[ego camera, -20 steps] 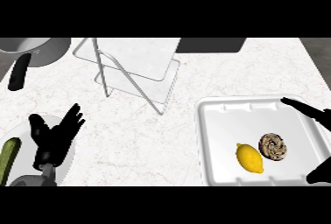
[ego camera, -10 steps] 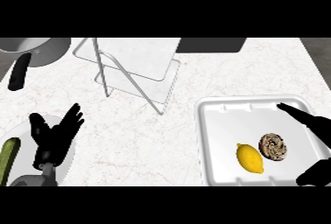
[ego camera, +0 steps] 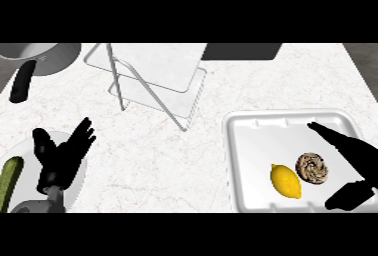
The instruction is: Pick the cupcake from the tray and place it in the tiered shelf
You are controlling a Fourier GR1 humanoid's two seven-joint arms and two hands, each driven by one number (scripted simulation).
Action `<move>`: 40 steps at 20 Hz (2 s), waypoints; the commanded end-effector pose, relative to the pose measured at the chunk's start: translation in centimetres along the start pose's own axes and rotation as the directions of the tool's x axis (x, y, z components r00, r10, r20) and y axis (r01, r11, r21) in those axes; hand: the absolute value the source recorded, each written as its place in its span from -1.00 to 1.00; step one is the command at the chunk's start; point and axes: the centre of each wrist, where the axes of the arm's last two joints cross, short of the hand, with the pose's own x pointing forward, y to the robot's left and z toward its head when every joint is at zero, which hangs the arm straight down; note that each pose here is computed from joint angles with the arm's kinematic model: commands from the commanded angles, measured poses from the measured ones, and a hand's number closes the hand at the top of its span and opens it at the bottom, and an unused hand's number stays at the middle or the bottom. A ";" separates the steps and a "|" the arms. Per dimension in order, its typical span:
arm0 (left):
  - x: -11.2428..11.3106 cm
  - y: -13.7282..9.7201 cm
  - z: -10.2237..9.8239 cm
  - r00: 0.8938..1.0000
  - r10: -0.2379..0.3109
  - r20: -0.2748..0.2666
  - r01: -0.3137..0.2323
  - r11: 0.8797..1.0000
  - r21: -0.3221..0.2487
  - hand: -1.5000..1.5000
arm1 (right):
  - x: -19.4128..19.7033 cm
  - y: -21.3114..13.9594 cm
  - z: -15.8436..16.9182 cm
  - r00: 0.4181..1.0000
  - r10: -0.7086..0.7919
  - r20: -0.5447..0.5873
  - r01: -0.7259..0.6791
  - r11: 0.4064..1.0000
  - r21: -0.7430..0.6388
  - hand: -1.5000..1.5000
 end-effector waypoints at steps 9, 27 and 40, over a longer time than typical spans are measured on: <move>-1.1 -2.2 -0.4 1.000 0.012 -0.020 -0.012 1.000 -0.001 0.00 | -1.1 3.5 -4.3 0.999 0.033 -0.007 -0.033 0.997 -0.066 -1.00; -0.3 0.0 -1.4 0.999 0.013 -0.048 -0.013 1.000 -0.008 0.00 | -0.6 6.1 -7.1 0.974 0.122 0.189 -0.140 0.987 0.084 1.00; 0.0 -1.7 -0.7 0.999 -0.022 -0.025 0.020 0.998 -0.064 0.00 | 17.6 10.2 -7.1 0.995 -0.080 0.052 0.085 0.991 -0.106 1.00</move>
